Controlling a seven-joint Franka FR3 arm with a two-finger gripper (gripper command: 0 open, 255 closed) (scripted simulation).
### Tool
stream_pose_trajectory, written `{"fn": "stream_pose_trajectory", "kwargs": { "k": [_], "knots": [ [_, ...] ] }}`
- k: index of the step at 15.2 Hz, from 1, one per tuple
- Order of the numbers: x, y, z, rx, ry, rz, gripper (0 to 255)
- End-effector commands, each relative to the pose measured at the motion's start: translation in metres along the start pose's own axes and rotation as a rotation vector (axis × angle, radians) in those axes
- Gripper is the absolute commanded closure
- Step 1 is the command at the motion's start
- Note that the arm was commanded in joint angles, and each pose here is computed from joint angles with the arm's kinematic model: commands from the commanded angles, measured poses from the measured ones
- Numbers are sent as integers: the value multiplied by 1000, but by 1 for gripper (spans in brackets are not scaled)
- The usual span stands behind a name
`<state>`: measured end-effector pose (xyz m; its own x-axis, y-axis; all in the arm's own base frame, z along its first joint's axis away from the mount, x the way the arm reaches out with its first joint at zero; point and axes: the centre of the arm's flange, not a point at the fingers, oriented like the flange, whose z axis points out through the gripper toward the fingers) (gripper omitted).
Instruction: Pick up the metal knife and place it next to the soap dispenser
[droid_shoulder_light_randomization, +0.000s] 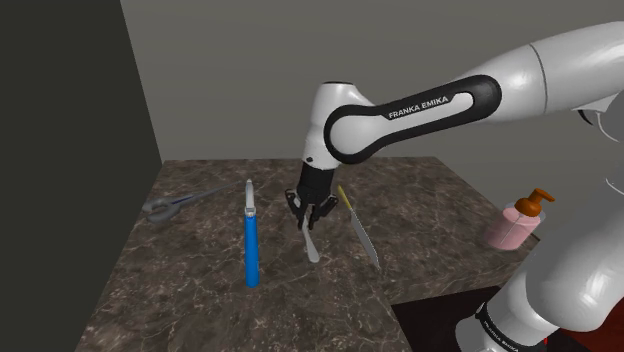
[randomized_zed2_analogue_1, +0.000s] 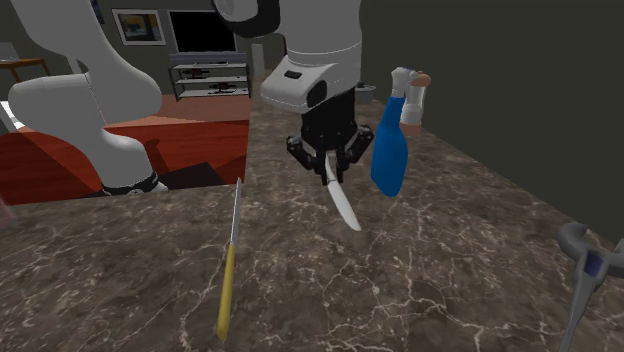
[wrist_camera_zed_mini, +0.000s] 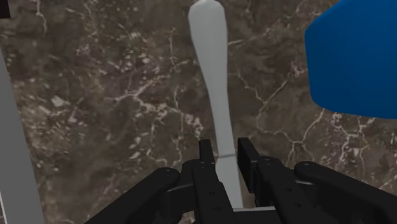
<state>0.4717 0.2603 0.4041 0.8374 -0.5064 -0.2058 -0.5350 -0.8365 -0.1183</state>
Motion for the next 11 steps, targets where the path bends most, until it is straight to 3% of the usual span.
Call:
{"fn": "stream_pose_trajectory", "kwargs": {
  "k": [1,11],
  "knots": [
    [-3,-2,-11,0,0,0,255],
    [-13,-8,-62,0,0,0,255]
  ]
}}
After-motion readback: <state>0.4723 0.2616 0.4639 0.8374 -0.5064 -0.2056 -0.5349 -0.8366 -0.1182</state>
